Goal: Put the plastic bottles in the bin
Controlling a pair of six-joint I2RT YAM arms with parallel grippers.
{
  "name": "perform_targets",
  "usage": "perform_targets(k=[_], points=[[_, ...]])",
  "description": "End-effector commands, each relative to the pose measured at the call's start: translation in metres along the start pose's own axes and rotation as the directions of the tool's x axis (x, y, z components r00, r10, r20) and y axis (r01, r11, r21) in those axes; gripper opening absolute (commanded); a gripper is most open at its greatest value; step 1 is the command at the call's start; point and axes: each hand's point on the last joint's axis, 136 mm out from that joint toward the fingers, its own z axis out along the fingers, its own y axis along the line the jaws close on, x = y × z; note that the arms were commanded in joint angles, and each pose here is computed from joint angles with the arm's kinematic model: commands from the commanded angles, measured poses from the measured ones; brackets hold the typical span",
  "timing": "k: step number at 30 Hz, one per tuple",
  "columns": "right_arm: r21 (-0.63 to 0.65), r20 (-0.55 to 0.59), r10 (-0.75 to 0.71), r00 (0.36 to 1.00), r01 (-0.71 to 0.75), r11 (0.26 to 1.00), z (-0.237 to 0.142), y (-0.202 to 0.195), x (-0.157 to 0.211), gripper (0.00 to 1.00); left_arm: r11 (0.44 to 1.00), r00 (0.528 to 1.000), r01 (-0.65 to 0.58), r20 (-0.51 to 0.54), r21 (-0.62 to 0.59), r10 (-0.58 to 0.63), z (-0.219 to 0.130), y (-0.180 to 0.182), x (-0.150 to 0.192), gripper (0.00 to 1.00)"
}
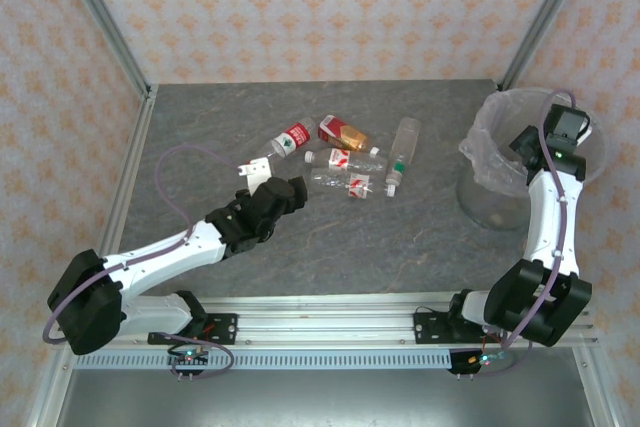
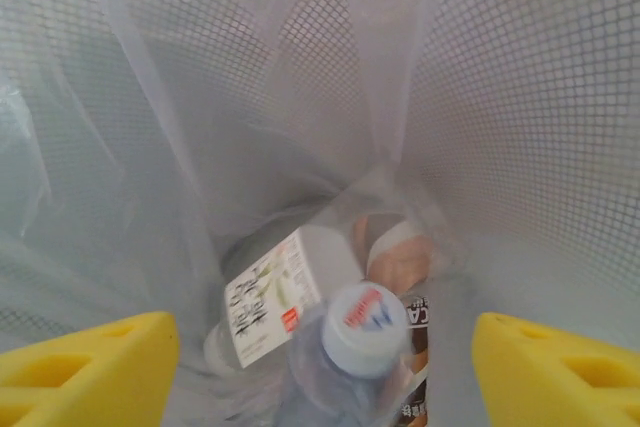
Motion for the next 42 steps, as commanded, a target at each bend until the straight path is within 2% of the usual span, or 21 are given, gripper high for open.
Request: perform_targets(k=[1,5,8,20,31,38,42], points=[[0.066,0.0,0.018,1.0,-0.018,0.998,-0.006,-0.013,-0.003,0.88,0.999,1.0,0.021,0.021,-0.05,-0.02,0.0,0.011,-0.005,1.0],[0.047,0.012,0.037,0.999,-0.037,0.998,-0.012,-0.01,-0.006,0.97,0.998,0.999,0.03,0.018,-0.055,-0.029,0.001,0.014,-0.004,1.0],[0.027,0.023,0.047,0.999,-0.047,0.999,-0.017,-0.008,-0.008,1.0,0.998,0.999,0.036,0.015,-0.056,-0.036,0.002,0.016,-0.003,1.0],[-0.03,0.049,0.069,0.996,-0.067,0.997,-0.039,-0.003,-0.012,0.99,0.994,0.997,0.083,0.003,-0.064,-0.083,0.006,0.025,0.0,1.0],[-0.175,0.101,0.092,0.991,-0.073,0.982,-0.086,0.02,-0.021,0.99,0.983,0.99,0.141,0.04,-0.117,-0.137,0.009,0.05,-0.004,1.0],[-0.298,0.145,0.136,0.98,-0.087,0.95,-0.123,0.044,-0.027,0.99,0.98,0.991,0.126,0.054,-0.155,-0.119,0.008,0.063,-0.012,1.0],[-0.485,0.135,0.183,0.974,-0.096,0.869,-0.153,0.07,-0.029,0.99,0.979,0.993,0.115,0.05,-0.168,-0.108,0.008,0.069,-0.016,1.0]])
